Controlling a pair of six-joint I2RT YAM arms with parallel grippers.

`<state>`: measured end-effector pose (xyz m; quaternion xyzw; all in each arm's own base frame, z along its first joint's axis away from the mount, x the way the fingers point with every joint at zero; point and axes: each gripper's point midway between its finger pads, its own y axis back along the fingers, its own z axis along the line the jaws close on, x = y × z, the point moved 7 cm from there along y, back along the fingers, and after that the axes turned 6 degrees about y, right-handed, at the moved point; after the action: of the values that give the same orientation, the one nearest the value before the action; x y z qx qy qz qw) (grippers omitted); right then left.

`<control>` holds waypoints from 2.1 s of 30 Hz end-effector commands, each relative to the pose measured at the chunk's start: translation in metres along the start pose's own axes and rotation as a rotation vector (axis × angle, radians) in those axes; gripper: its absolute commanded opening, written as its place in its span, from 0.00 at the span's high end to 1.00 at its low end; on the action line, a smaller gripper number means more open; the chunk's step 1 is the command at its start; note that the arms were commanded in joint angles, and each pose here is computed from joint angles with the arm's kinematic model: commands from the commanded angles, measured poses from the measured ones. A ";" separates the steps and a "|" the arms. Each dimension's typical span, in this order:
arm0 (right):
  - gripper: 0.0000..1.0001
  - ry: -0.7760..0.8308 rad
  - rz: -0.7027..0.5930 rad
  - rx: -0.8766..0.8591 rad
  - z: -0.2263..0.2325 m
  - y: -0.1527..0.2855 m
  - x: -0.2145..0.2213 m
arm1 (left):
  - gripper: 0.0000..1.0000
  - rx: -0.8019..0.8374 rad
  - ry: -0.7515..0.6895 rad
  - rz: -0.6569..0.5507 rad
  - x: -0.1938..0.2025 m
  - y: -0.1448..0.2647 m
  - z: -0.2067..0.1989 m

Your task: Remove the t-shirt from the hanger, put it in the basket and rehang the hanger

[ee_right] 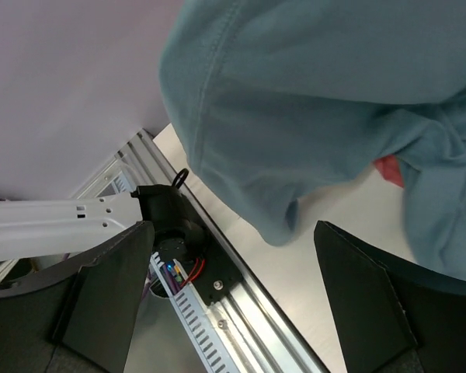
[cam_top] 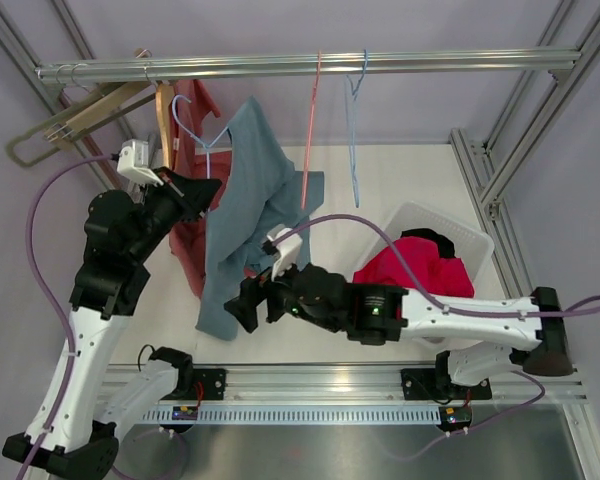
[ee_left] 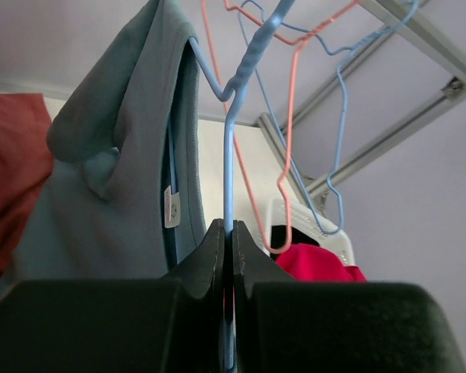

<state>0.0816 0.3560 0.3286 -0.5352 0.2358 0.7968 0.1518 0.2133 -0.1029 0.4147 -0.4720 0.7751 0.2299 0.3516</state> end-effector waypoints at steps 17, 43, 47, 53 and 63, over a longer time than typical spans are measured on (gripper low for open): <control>1.00 0.101 0.214 -0.388 0.154 -0.003 0.057 | 1.00 0.239 0.046 -0.388 -0.069 0.106 -0.080; 1.00 0.365 -0.323 0.048 0.005 0.041 -0.122 | 1.00 0.592 0.053 -0.268 -0.045 0.246 -0.136; 0.96 0.346 -0.396 0.151 -0.023 0.036 -0.149 | 1.00 0.647 0.040 -0.285 -0.046 0.267 -0.145; 0.01 0.344 -0.337 0.072 -0.036 -0.014 -0.156 | 1.00 0.696 0.061 -0.235 -0.037 0.273 -0.145; 0.44 0.255 -0.311 -0.542 0.030 -0.054 -0.129 | 1.00 0.719 0.035 -0.262 -0.039 0.283 -0.145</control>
<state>0.1730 0.4241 0.4049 -0.6826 0.1125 0.7097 0.1331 -0.0506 -0.0599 0.5240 -0.4280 0.7834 -0.0539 0.4473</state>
